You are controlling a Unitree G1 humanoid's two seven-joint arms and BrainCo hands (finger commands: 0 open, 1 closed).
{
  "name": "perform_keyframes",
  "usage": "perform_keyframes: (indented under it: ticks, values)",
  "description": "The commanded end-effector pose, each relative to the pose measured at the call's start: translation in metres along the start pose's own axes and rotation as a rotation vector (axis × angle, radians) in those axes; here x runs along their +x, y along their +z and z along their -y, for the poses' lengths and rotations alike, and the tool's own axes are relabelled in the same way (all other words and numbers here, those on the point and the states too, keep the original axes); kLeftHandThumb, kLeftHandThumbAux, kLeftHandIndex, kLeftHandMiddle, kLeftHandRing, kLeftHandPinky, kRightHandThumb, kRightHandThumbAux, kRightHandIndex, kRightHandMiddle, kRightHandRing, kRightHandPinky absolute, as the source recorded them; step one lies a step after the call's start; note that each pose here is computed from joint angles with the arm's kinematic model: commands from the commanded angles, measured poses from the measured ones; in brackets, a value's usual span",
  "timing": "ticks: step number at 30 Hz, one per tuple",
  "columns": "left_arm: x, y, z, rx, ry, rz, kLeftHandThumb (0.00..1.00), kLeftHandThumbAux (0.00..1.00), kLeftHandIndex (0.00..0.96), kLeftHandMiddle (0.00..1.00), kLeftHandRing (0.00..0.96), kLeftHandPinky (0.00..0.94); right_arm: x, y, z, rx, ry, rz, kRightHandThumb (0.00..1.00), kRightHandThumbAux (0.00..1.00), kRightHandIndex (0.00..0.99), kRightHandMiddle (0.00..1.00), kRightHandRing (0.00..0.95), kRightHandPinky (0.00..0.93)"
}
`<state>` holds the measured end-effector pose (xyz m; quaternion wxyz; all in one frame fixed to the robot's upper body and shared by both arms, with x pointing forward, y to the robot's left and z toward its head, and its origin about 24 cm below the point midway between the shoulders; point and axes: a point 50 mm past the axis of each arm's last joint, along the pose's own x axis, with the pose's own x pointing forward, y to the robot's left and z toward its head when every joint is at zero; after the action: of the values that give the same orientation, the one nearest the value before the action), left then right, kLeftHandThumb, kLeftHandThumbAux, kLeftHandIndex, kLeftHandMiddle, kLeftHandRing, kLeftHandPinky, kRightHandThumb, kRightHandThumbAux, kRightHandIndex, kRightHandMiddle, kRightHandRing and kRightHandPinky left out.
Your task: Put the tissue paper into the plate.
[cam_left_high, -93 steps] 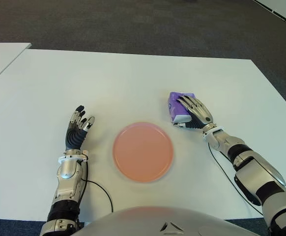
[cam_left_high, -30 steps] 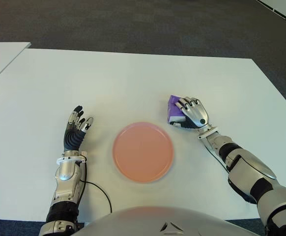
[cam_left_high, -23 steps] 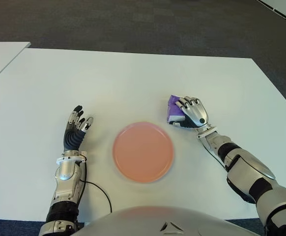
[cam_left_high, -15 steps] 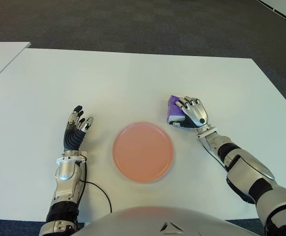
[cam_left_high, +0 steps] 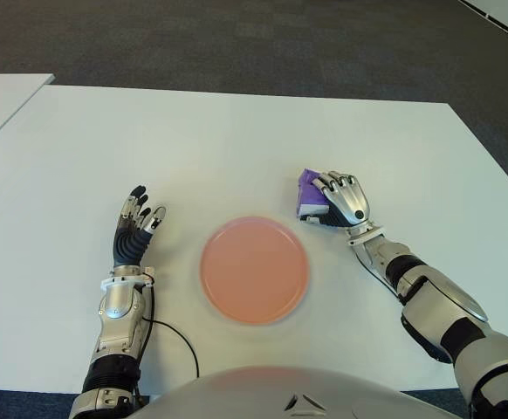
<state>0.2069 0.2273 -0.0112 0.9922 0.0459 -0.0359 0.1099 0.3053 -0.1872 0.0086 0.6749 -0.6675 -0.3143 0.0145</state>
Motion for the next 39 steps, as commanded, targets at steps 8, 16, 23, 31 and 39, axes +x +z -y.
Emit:
perform_keyframes:
  ticks: [8, 16, 23, 31, 39]
  values:
    - [-0.009, -0.016, 0.000, -0.009, 0.021, -0.095, 0.000, 0.556, 0.000, 0.000, 0.000, 0.000, 0.034, -0.016, 0.033, 0.216, -0.172, -0.105, 0.856, 0.675, 0.403, 0.543, 0.871, 0.852]
    - [-0.007, -0.016, 0.001, -0.015, 0.023, -0.094, 0.000, 0.566, 0.000, 0.000, 0.000, 0.000, 0.067, -0.007, 0.085, 0.316, -0.422, -0.071, 0.856, 0.675, 0.403, 0.541, 0.867, 0.847]
    - [-0.007, -0.015, 0.003, -0.022, 0.017, -0.088, 0.000, 0.573, 0.000, 0.000, 0.000, 0.000, 0.081, 0.011, 0.122, 0.487, -0.510, -0.062, 0.856, 0.676, 0.401, 0.537, 0.859, 0.838]
    - [-0.006, -0.014, 0.004, -0.024, 0.009, -0.091, 0.000, 0.570, 0.000, 0.000, 0.000, 0.000, 0.081, 0.035, 0.150, 0.676, -0.521, -0.030, 0.855, 0.677, 0.399, 0.534, 0.858, 0.847]
    - [-0.005, -0.014, 0.007, -0.022, 0.001, -0.094, 0.000, 0.563, 0.000, 0.000, 0.000, 0.000, 0.062, 0.075, 0.151, 0.808, -0.420, 0.091, 0.855, 0.677, 0.398, 0.533, 0.860, 0.849]
